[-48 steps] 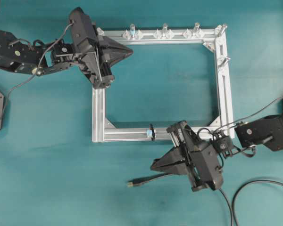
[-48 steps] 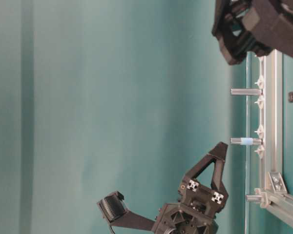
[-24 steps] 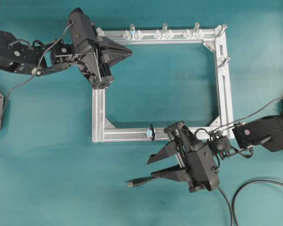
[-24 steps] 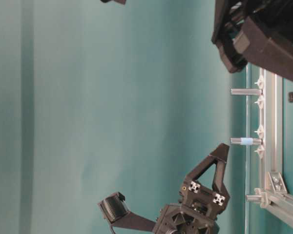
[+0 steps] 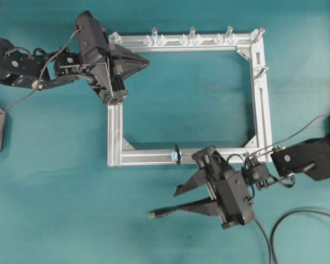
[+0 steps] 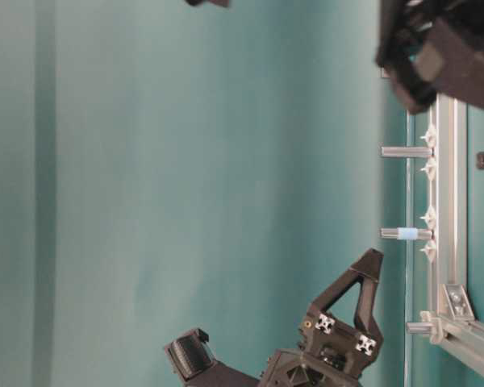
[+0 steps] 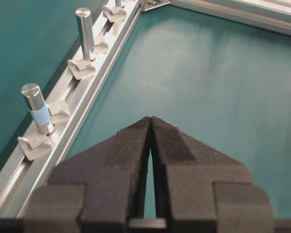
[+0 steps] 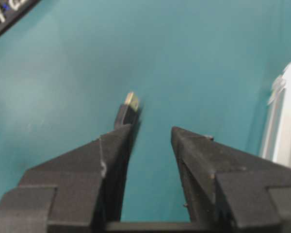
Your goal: Insert the wire through the string loop located in the center.
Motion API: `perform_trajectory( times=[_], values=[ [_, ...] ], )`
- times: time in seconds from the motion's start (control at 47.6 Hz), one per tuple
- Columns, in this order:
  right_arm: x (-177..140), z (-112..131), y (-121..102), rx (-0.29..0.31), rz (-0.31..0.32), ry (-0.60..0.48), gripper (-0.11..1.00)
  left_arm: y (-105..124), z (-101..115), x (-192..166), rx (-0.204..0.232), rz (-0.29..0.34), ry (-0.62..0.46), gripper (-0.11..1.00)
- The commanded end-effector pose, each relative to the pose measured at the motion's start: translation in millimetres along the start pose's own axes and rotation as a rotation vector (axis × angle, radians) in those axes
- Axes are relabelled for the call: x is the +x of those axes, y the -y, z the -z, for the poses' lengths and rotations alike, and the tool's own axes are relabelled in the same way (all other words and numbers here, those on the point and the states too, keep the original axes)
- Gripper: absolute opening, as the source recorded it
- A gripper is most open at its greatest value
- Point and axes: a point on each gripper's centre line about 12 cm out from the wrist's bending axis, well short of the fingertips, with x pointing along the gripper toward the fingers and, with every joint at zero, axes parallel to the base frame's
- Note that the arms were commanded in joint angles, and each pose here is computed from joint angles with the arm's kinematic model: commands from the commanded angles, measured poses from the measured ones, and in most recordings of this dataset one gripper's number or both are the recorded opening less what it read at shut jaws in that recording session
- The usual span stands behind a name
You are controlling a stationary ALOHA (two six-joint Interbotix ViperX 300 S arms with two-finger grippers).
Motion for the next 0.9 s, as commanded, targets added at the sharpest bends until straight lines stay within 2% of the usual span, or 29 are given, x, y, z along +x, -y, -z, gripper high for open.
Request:
perform_trajectory(
  times=[0.0,0.294,0.883],
  values=[
    [3.9,-9.0,-4.9,-0.003,-0.014,0.032,0.42,-0.4,-11.5,-2.5,0.007,0.000,0.037,0.00],
    [19.3,12.1,-8.5,-0.003,-0.024,-0.027,0.42,-0.5,-10.1,-2.9,0.007,0.000,0.032,0.00],
    [34.1,31.5,-8.3,0.000,-0.024,-0.082,0.42,-0.9,-4.2,-4.9,0.006,-0.001,0.017,0.00]
  ],
)
